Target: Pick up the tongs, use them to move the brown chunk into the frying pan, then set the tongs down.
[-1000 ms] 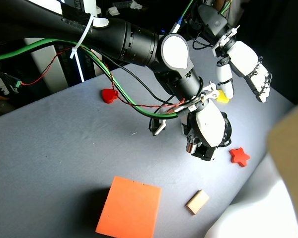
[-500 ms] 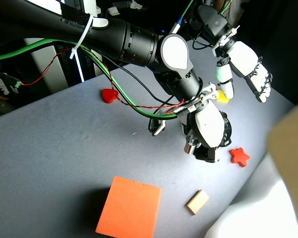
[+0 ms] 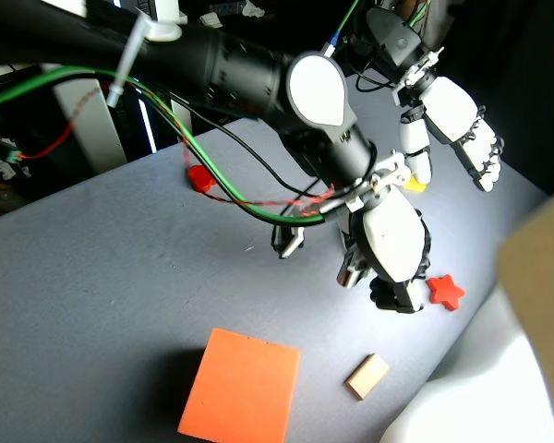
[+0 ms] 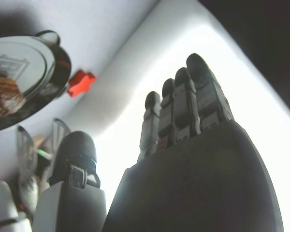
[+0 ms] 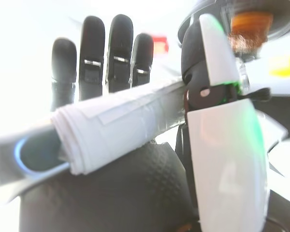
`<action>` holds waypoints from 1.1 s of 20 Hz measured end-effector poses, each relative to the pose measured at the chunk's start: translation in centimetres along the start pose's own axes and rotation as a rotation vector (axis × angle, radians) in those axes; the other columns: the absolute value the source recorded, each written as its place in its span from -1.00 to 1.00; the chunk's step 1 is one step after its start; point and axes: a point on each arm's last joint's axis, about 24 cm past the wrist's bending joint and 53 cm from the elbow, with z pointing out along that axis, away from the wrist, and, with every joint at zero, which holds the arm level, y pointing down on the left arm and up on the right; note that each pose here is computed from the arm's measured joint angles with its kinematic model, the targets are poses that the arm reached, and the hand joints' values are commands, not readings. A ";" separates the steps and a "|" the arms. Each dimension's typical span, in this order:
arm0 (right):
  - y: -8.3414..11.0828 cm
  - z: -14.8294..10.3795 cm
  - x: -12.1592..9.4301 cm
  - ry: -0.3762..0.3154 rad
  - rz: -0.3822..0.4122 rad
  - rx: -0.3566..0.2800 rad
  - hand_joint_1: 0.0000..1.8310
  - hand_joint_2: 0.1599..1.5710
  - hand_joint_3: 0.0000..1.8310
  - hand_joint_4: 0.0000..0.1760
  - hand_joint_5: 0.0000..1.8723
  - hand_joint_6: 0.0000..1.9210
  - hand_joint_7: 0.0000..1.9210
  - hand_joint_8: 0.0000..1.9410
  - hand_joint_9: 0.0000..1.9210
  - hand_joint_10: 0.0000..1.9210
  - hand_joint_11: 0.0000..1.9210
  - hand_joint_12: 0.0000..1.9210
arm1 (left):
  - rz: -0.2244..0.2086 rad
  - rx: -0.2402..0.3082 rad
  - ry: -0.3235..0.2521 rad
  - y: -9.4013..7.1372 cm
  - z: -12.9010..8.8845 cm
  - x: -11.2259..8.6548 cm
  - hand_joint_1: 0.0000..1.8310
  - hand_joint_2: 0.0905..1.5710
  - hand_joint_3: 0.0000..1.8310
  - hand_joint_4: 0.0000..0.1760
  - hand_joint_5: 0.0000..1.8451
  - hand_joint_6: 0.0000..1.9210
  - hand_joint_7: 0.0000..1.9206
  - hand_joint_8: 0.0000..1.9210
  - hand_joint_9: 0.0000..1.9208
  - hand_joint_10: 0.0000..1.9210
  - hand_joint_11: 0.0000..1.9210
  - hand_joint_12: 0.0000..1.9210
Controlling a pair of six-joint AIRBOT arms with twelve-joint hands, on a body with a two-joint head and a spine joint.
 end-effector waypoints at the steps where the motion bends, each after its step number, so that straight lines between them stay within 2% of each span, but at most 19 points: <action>1: -0.2 -1.1 -0.2 0.001 0.000 -0.013 0.13 0.44 -1.00 -1.00 -0.33 -0.41 -0.11 -0.70 -0.35 -0.22 -0.75 0.64 | 0.000 0.007 0.014 -0.4 -0.2 0.4 -0.82 0.65 -1.00 -0.61 -0.86 -1.00 -0.89 -1.00 -0.89 -1.00 -1.00 -0.37; 4: -1.8 -3.6 0.1 0.009 -0.034 -0.020 0.13 0.44 -1.00 -1.00 -0.33 -0.42 -0.12 -0.71 -0.36 -0.22 -0.75 0.62 | 0.012 0.033 0.037 -1.7 -0.9 1.0 -0.81 0.66 -1.00 -0.66 -0.87 -1.00 -0.89 -1.00 -0.90 -1.00 -1.00 -0.47; 6: -3.0 -4.9 0.3 0.012 -0.053 -0.016 0.15 0.43 -1.00 -1.00 -0.32 -0.42 -0.11 -0.71 -0.36 -0.22 -0.75 0.64 | 0.010 0.051 0.057 -2.6 -1.6 1.7 -0.82 0.65 -1.00 -0.64 -0.87 -1.00 -0.91 -1.00 -0.90 -1.00 -1.00 -0.40; 8: -4.2 -5.5 1.0 0.018 -0.094 -0.011 0.15 0.43 -1.00 -1.00 -0.32 -0.42 -0.10 -0.71 -0.36 -0.22 -0.76 0.64 | 0.016 0.071 0.078 -3.4 -2.2 2.3 -0.81 0.65 -1.00 -0.65 -0.87 -1.00 -0.90 -1.00 -0.90 -1.00 -1.00 -0.40; 10: -5.1 -6.1 2.6 0.034 -0.149 -0.025 0.17 0.42 -1.00 -1.00 -0.33 -0.43 -0.10 -0.72 -0.34 -0.22 -0.73 0.64 | 0.015 0.088 0.098 -4.0 -3.0 3.0 -0.84 0.66 -1.00 -0.65 -0.86 -1.00 -0.87 -0.99 -0.88 -1.00 -1.00 -0.38; 12: -5.0 -6.6 3.5 0.015 -0.237 -0.062 0.19 0.41 -1.00 -1.00 -0.31 -0.43 -0.08 -0.72 -0.32 -0.22 -0.71 0.61 | 0.010 0.105 0.118 -4.6 -3.8 3.7 -0.81 0.65 -1.00 -0.66 -0.86 -1.00 -0.88 -1.00 -0.89 -1.00 -1.00 -0.40; 14: -3.3 -7.2 3.8 -0.051 -0.355 -0.141 0.17 0.41 -1.00 -1.00 -0.34 -0.42 -0.10 -0.73 -0.35 -0.22 -0.73 0.63 | 0.005 0.127 0.144 -5.5 -4.8 4.5 -0.83 0.65 -1.00 -0.68 -0.85 -1.00 -0.88 -1.00 -0.88 -1.00 -1.00 -0.41; 15: -2.7 -7.3 4.0 -0.072 -0.375 -0.168 0.16 0.41 -1.00 -1.00 -0.34 -0.42 -0.11 -0.73 -0.35 -0.22 -0.73 0.62 | 0.004 0.134 0.150 -5.7 -5.0 4.7 -0.84 0.66 -1.00 -0.68 -0.85 -1.00 -0.89 -1.00 -0.88 -1.00 -1.00 -0.41; 18: -1.7 -7.1 5.5 -0.090 -0.383 -0.224 0.10 0.42 -1.00 -1.00 -0.41 -0.40 -0.16 -0.75 -0.44 -0.21 -0.81 0.64 | 0.004 0.155 0.169 -6.5 -6.1 5.3 -0.82 0.65 -1.00 -0.75 -0.83 -0.99 -0.87 -1.00 -0.85 -0.99 -1.00 -0.33; 19: -1.7 -7.0 6.1 -0.083 -0.390 -0.229 0.07 0.42 -1.00 -1.00 -0.44 -0.39 -0.20 -0.76 -0.49 -0.21 -0.85 0.64 | 0.004 0.160 0.178 -6.7 -6.4 5.5 -0.83 0.65 -1.00 -0.63 -0.84 -1.00 -0.87 -1.00 -0.85 -0.99 -1.00 -0.31; 21: -2.1 -6.6 7.8 -0.051 -0.379 -0.225 -0.01 0.42 -1.00 -1.00 -0.49 -0.38 -0.25 -0.78 -0.55 -0.22 -0.92 0.65 | 0.003 0.173 0.192 -7.2 -7.0 5.9 -0.82 0.66 -1.00 -0.64 -0.84 -1.00 -0.87 -1.00 -0.86 -1.00 -1.00 -0.31; 22: -2.5 -6.4 8.5 -0.037 -0.364 -0.218 -0.04 0.44 -0.99 -1.00 -0.53 -0.39 -0.27 -0.80 -0.58 -0.23 -0.97 0.67 | 0.004 0.177 0.192 -7.4 -7.1 5.9 -0.82 0.66 -1.00 -0.63 -0.84 -1.00 -0.89 -1.00 -0.88 -0.99 -1.00 -0.38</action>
